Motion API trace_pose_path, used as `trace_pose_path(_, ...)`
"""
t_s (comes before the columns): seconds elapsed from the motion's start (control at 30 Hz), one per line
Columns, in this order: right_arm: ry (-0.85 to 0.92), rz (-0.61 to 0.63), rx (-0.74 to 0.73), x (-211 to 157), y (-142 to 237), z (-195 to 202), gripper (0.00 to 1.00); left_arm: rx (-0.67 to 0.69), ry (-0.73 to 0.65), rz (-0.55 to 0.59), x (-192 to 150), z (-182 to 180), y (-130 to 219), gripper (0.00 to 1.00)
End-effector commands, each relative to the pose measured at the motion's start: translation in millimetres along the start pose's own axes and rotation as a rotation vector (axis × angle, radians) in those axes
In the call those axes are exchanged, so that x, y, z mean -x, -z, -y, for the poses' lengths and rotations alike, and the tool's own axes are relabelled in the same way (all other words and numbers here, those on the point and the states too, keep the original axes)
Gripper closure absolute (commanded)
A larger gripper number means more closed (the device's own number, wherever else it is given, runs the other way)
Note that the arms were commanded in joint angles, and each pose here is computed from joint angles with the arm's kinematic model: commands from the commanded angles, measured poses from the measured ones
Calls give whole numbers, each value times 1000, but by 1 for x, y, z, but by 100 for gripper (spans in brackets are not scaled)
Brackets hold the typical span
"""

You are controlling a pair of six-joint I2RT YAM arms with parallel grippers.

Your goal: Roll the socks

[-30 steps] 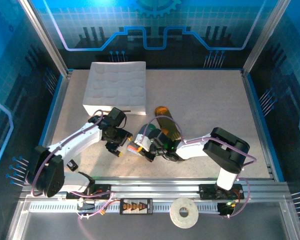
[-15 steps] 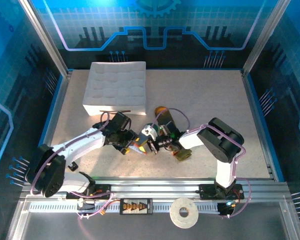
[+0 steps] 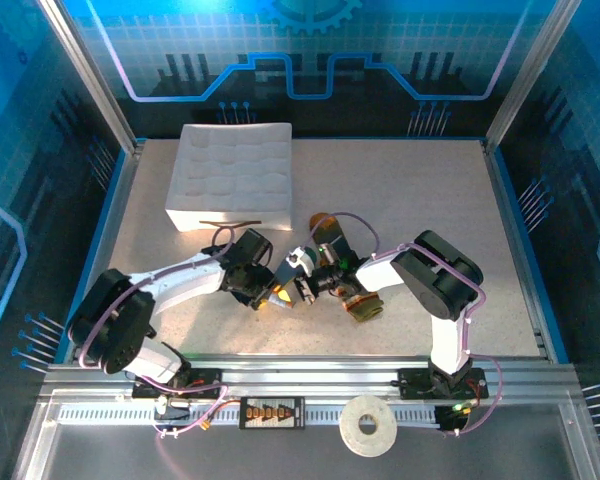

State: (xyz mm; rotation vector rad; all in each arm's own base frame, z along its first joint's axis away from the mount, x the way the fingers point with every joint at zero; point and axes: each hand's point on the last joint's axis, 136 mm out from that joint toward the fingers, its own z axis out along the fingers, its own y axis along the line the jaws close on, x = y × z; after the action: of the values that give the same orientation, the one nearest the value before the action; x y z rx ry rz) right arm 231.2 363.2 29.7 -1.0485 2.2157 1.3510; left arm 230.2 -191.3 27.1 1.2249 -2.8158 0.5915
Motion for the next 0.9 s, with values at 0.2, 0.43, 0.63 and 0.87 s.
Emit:
trace_pose_path(0.2,42,-328,-184,-80,0,23,98,420,119,-86,-26,-95,-10,94)
trace_pose_path(0.43,524,-83,-295,-29,21,-31,67,498,243,-95,-45,-95,-8,100)
trace_pose_path(0.63,684,36,-448,-12,38,-58,47,595,257,-43,-41,-80,-8,100)
trace_pose_path(0.87,727,-15,-626,-24,29,-42,46,629,243,-74,-42,-69,-24,100)
